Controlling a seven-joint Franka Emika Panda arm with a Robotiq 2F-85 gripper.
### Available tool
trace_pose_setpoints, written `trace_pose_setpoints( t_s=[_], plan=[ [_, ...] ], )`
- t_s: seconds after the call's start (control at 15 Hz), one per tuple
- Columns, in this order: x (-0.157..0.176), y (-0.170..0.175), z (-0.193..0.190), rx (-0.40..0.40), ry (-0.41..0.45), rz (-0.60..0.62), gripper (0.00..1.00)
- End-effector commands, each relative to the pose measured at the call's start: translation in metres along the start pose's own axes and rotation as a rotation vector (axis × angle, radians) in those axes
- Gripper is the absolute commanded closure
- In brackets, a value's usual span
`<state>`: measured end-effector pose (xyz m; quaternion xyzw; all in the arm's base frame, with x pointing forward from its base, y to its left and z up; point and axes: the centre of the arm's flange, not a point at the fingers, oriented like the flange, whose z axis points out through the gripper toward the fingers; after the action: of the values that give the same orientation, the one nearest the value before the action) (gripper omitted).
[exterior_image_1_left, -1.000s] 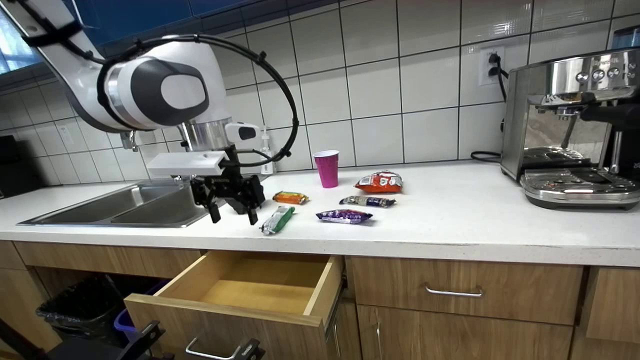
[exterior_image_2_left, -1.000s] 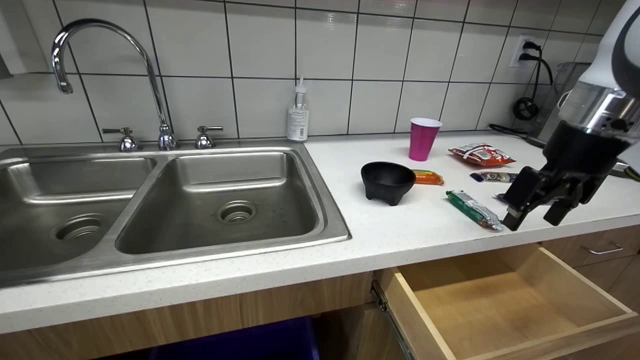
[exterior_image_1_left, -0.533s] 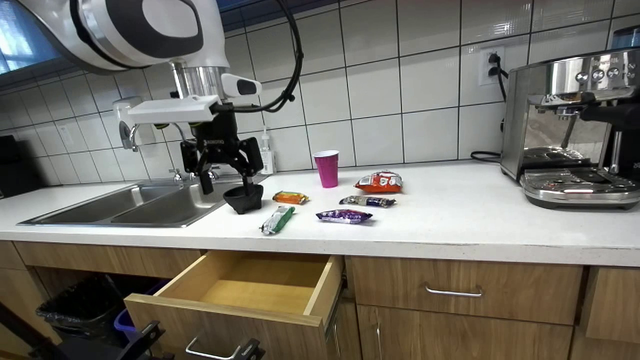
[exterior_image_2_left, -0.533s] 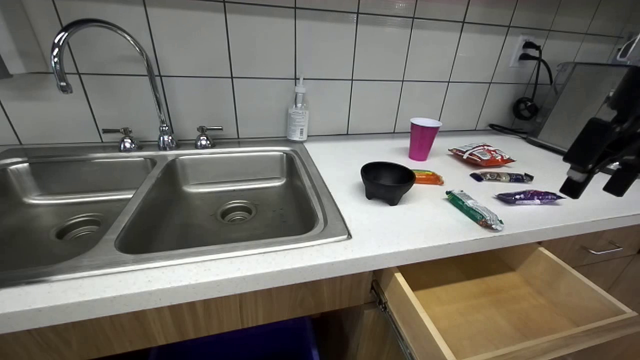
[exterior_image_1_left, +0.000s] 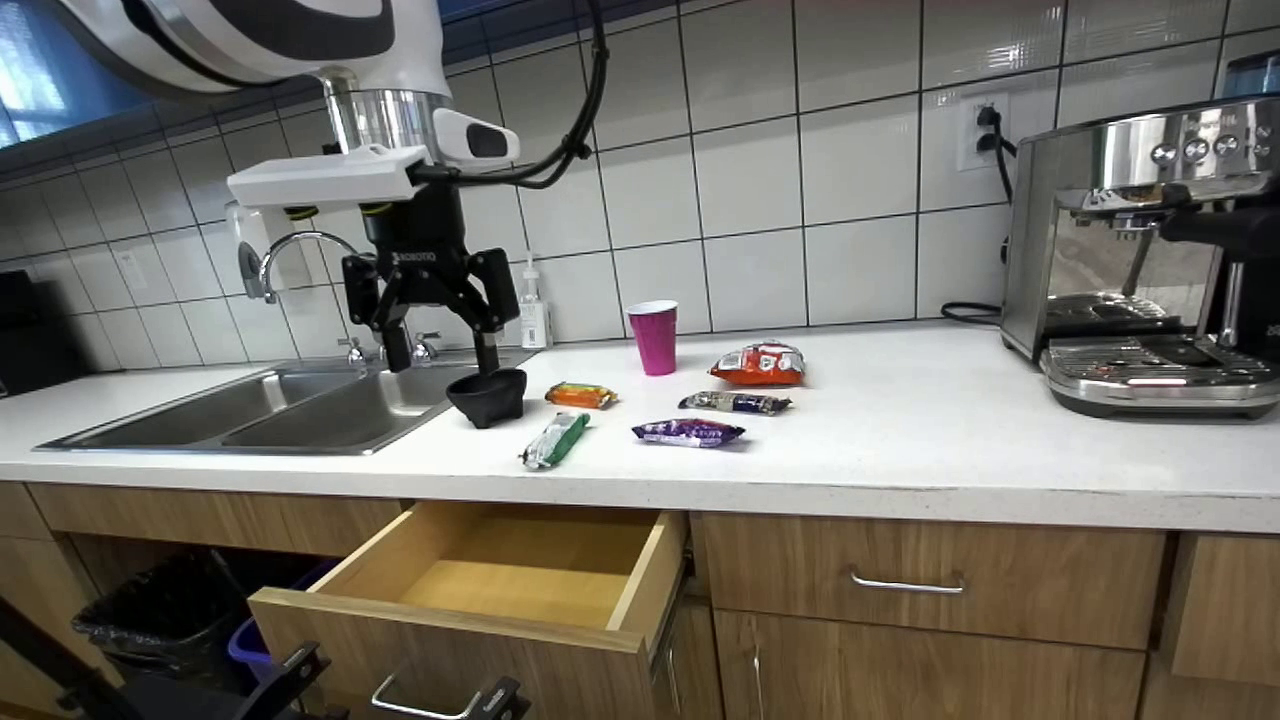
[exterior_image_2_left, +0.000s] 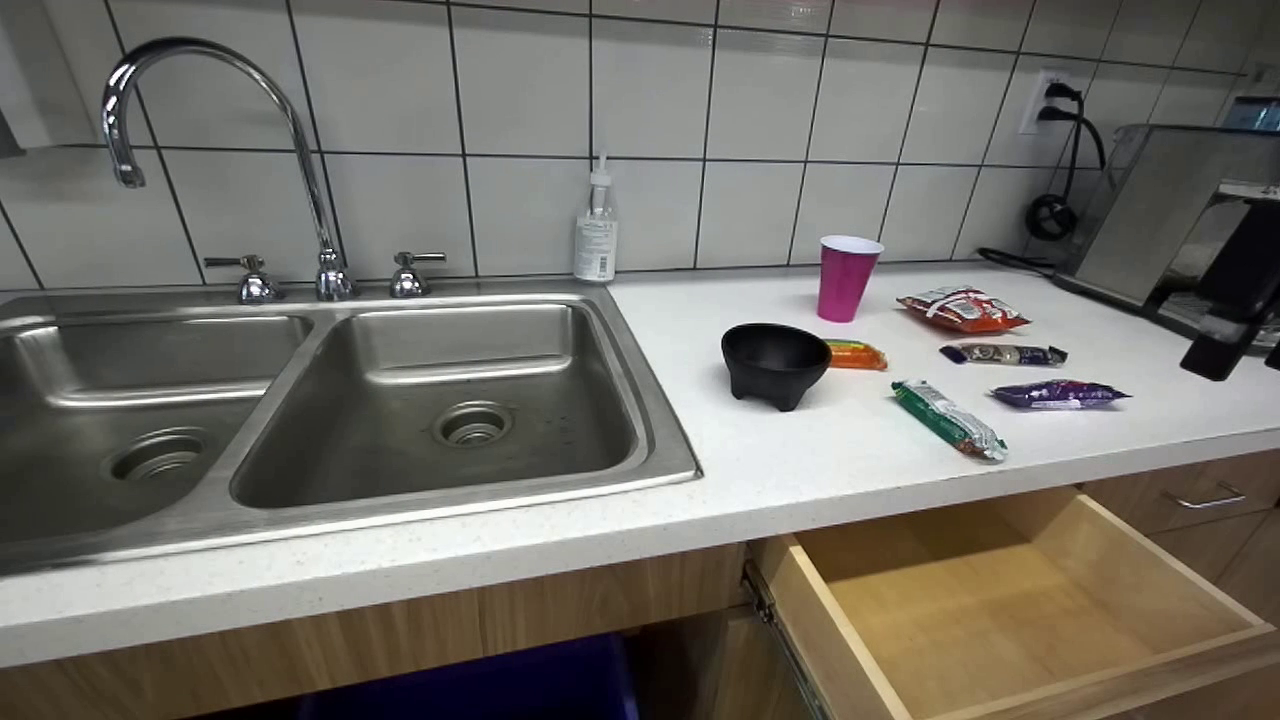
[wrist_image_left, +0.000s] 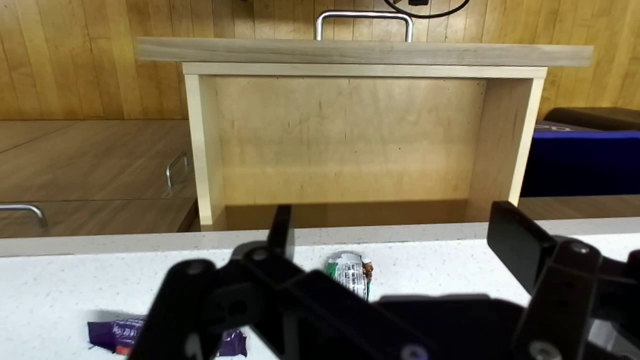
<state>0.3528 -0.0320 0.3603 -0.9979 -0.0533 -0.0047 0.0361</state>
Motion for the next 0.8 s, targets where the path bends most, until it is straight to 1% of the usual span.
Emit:
trace_pose_setpoints(
  t_s=[0.0, 0.27, 0.73],
  plan=[
    [0.000, 0.000, 0.000, 0.000, 0.000, 0.000, 0.00],
    [0.009, 0.004, 0.004, -0.016, 0.015, 0.024, 0.00],
    [0.041, 0.005, 0.014, -0.040, 0.013, 0.019, 0.00]
  ],
)
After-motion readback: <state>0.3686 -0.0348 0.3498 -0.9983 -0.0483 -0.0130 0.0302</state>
